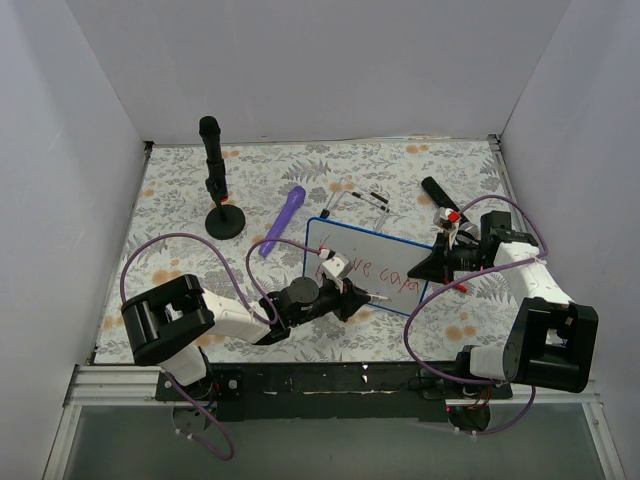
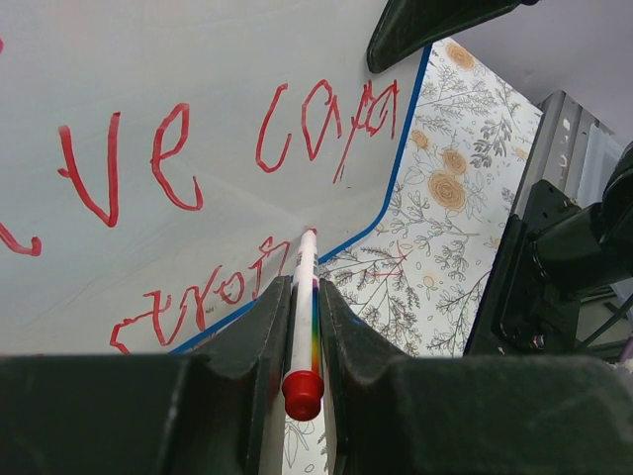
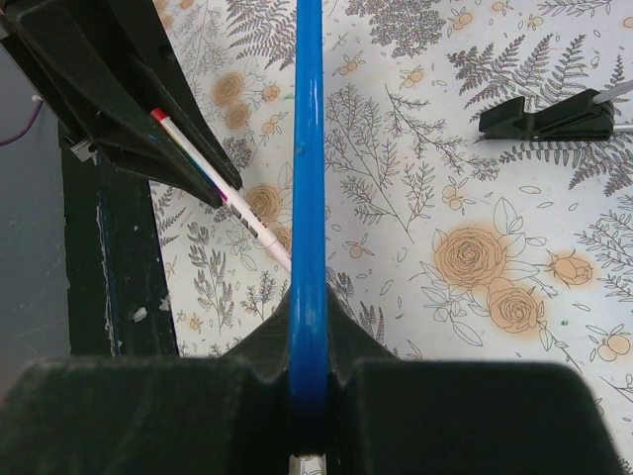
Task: Write a sentence on the whiteboard
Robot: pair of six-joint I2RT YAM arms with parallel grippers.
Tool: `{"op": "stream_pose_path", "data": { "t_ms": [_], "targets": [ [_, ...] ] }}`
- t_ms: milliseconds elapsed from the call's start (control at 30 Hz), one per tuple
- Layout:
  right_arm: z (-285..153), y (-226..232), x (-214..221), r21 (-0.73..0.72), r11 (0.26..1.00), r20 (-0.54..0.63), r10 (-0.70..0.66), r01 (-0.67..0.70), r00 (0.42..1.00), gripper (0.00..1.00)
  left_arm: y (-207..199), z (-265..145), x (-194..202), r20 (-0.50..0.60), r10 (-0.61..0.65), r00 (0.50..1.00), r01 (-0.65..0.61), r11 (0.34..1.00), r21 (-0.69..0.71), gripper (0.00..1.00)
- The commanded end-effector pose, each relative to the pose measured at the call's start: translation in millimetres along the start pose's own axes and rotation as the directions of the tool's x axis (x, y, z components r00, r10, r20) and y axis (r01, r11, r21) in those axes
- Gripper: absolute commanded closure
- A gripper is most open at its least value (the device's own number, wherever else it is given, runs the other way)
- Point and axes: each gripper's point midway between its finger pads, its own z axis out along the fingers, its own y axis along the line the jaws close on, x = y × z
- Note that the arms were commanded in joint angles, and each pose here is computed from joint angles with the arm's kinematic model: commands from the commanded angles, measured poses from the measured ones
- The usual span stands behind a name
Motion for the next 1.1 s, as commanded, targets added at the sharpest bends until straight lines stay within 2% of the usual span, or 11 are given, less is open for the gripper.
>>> {"op": "stream_pose_path", "data": {
  "t_ms": [0,533,1067],
  "targets": [
    [-7,-20,19,0.089,0.995,-0.113,-0.037,0.048,0.993,0.99,5,-3,-16,0.046,0.021,0.999,-0.020,0.999,-0.031,1.00],
    [-7,-20,19,0.090,0.995,-0.114,-0.037,0.048,0.993,0.99,13,-10,-3,0.017,0.019,1.000,-0.018,0.998,-0.057,1.00],
    [-8,-19,18,0.090,0.994,-0.112,-0.043,0.053,0.993,0.99,7,-4,7,-0.023,0.010,1.000,-0.010,1.000,-0.017,1.00]
  ]
}}
